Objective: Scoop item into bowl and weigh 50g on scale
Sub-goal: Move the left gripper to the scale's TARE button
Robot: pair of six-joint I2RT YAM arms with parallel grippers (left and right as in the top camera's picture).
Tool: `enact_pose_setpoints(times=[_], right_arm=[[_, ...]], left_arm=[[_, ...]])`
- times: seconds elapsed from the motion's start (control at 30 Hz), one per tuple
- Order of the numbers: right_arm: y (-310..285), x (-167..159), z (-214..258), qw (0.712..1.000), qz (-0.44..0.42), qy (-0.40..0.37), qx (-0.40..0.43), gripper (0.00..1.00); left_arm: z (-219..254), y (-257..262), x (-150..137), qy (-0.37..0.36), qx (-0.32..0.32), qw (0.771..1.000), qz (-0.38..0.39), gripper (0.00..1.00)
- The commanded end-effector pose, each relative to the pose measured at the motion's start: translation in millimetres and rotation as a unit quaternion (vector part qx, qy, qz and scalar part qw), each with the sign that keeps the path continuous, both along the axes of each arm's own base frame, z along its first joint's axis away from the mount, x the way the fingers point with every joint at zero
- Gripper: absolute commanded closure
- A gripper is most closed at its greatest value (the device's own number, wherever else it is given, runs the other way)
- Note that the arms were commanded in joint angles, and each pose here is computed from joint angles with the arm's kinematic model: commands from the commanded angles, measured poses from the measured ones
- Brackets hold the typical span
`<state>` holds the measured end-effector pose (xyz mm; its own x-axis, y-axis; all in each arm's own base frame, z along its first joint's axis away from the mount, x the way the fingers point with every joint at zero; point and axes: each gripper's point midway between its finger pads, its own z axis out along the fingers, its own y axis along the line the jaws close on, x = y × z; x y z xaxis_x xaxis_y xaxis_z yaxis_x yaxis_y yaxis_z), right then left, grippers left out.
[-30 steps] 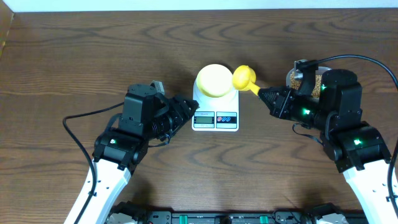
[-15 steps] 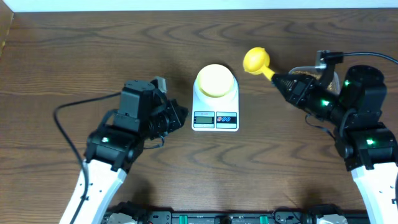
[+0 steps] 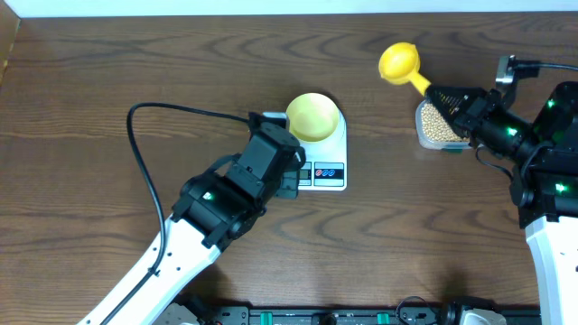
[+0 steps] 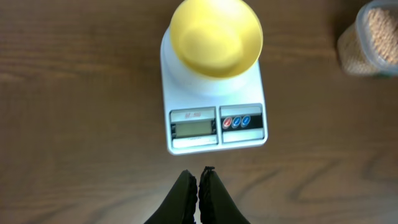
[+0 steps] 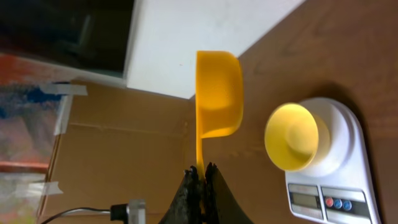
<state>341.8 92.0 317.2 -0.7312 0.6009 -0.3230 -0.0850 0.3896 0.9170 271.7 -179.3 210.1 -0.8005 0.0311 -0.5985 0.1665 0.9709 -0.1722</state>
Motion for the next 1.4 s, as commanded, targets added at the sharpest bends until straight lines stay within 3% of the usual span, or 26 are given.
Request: enact_pose_setpoints(times=[0.0, 0.17, 0.3, 0.47, 0.6, 1.37], right_arm=[[1, -3, 5, 1.0, 0.01, -0.006, 0.0, 0.99], [-2, 6, 4, 0.999, -0.024, -0.014, -0.02, 0.99], [-1, 7, 7, 0.999, -0.021, -0.022, -0.021, 0.99], [-3, 8, 6, 0.999, -0.024, -0.033, -0.036, 0.99], [-5, 10, 5, 0.998, -0.033, -0.032, -0.039, 0.99], [-5, 11, 6, 0.997, -0.027, -0.051, -0.058, 0.99]], left_arm=[[6, -6, 12, -0.023, -0.007, 1.0, 0.018, 0.93], [-19, -15, 17, -0.009, 0.028, 0.999, -0.018, 0.93], [-47, -57, 14, 0.029, -0.003, 0.992, -0.123, 0.93], [-92, -60, 15, 0.082, 0.034, 0.987, -0.136, 0.93], [-106, -63, 19, 0.081, 0.056, 0.982, -0.164, 0.93], [-179, -78, 40, 0.103, 0.067, 0.98, -0.156, 0.93]])
